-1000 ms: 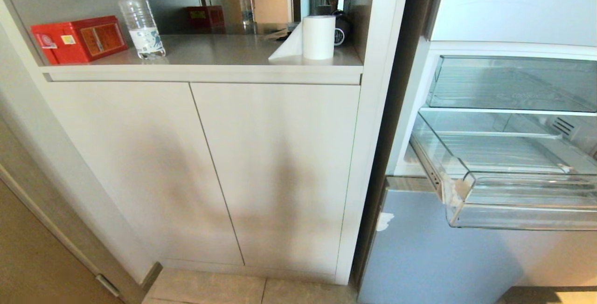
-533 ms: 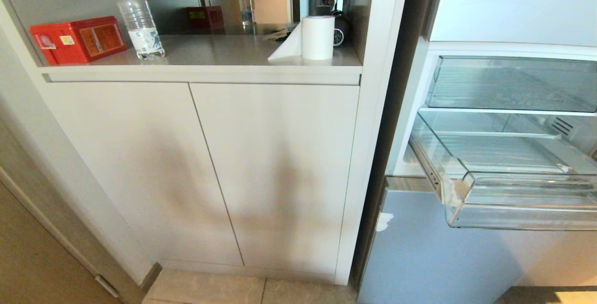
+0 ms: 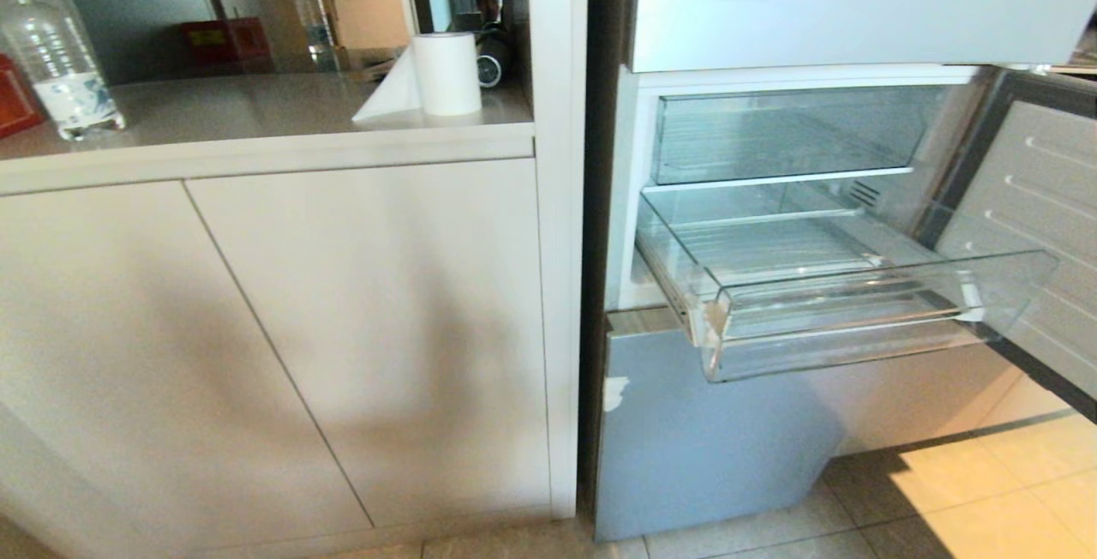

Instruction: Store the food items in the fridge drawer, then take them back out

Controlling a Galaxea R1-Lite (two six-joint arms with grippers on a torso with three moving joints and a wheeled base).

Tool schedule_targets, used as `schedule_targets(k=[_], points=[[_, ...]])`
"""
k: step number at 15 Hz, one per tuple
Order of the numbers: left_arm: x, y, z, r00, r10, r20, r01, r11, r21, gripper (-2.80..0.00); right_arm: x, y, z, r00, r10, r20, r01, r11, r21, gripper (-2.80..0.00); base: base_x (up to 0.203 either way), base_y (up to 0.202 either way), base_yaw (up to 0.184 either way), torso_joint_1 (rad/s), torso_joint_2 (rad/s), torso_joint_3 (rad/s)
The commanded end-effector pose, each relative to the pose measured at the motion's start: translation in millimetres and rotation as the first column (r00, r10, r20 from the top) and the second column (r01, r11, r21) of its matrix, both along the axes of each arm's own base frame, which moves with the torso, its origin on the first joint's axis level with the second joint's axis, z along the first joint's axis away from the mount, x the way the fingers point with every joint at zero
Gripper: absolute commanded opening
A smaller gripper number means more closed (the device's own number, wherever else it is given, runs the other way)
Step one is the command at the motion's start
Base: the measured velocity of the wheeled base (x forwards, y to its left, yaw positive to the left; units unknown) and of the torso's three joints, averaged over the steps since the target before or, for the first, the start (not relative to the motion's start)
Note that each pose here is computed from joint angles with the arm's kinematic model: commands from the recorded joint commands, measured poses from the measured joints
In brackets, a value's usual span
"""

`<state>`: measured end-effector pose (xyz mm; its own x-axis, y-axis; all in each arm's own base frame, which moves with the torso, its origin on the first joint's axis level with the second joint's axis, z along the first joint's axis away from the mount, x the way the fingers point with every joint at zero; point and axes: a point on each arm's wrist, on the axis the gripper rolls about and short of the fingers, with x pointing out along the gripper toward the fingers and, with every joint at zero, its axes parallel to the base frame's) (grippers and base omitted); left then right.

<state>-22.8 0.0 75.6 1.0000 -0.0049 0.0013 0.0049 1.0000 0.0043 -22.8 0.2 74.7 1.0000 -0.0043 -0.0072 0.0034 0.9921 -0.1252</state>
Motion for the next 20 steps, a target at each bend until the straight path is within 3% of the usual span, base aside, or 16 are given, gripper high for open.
schedule_targets(k=[1, 17, 20], points=[[0.1, 0.0, -0.4, 1.0, 0.0, -0.001, 0.0, 1.0, -0.001, -2.8, 0.2, 0.0, -0.4, 1.0, 0.0, -0.004, 0.0, 1.0, 0.0, -2.8, -0.001, 0.009, -0.179, -0.002, 0.0, 0.002], [0.1, 0.0, -0.4, 1.0, 0.0, -0.001, 0.0, 1.0, -0.001, -2.8, -0.2, -0.1, 1.1, 1.0, -0.008, 0.002, 0.008, 1.0, 0.026, -2.8, -0.002, 0.007, -0.166, 0.002, 0.0, 0.002], [0.1, 0.0, -0.4, 1.0, 0.0, -0.001, 0.0, 1.0, -0.001, -2.8, -3.9, -1.3, 34.6, 0.997, -0.066, -0.026, 0.067, 0.997, 0.046, -2.8, 0.0, 0.0, 0.0, 0.0, 0.0, 0.0]])
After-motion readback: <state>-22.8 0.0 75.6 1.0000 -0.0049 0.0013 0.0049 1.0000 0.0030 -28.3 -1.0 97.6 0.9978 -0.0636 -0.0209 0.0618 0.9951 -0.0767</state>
